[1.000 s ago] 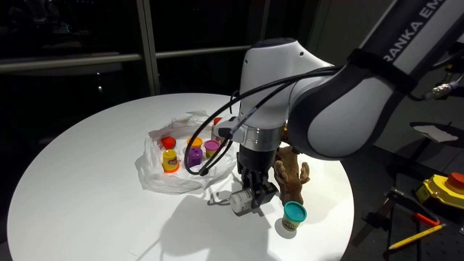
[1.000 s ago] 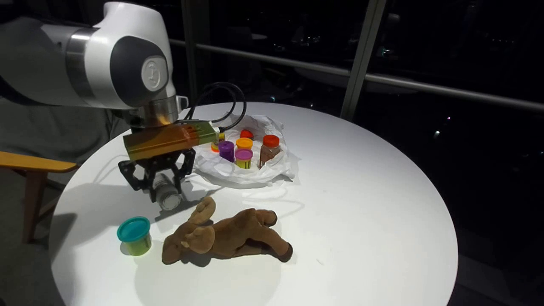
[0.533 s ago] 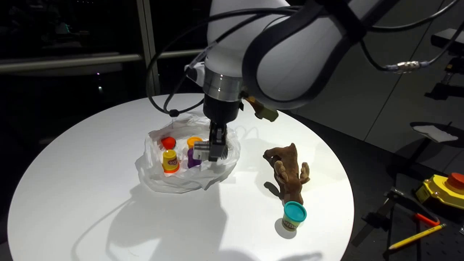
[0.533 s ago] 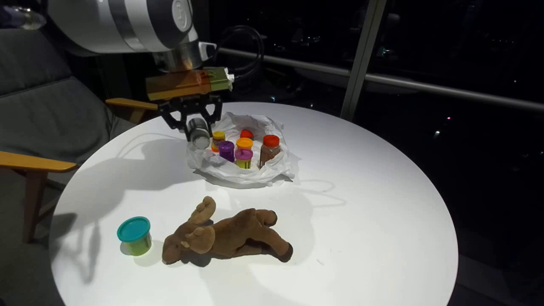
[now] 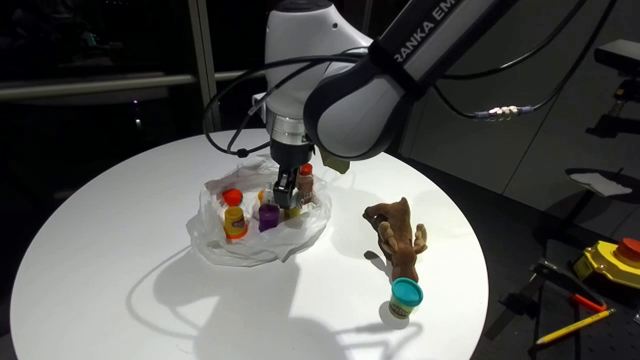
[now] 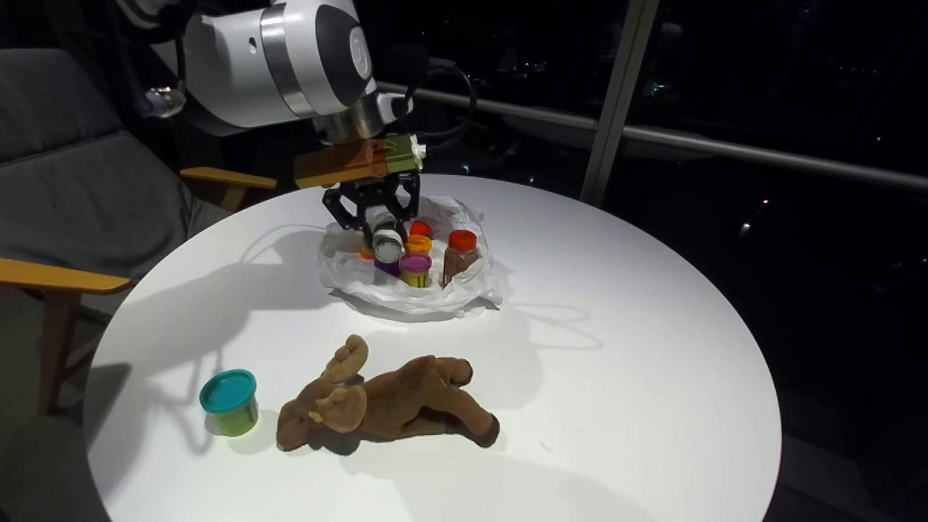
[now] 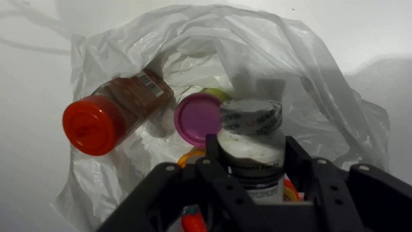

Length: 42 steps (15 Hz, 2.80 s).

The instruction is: Put all the objects in the plastic bag

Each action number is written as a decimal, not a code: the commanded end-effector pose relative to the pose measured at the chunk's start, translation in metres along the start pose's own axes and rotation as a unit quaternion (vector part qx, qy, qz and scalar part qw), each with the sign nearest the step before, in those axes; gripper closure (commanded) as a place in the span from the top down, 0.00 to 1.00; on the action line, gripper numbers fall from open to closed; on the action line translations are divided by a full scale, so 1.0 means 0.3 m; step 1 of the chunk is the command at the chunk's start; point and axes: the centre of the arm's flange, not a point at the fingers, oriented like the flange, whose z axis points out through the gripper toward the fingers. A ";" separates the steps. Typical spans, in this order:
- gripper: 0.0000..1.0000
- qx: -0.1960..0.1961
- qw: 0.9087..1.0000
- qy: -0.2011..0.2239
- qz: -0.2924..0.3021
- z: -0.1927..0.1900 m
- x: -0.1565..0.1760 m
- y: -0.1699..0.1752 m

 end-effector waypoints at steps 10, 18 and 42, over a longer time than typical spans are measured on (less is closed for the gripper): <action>0.27 -0.058 0.994 0.056 0.068 -0.057 0.264 -0.080; 0.98 -0.136 0.983 0.056 0.113 0.061 0.321 -0.065; 1.00 0.102 0.890 -0.173 0.409 -0.210 -0.596 -0.269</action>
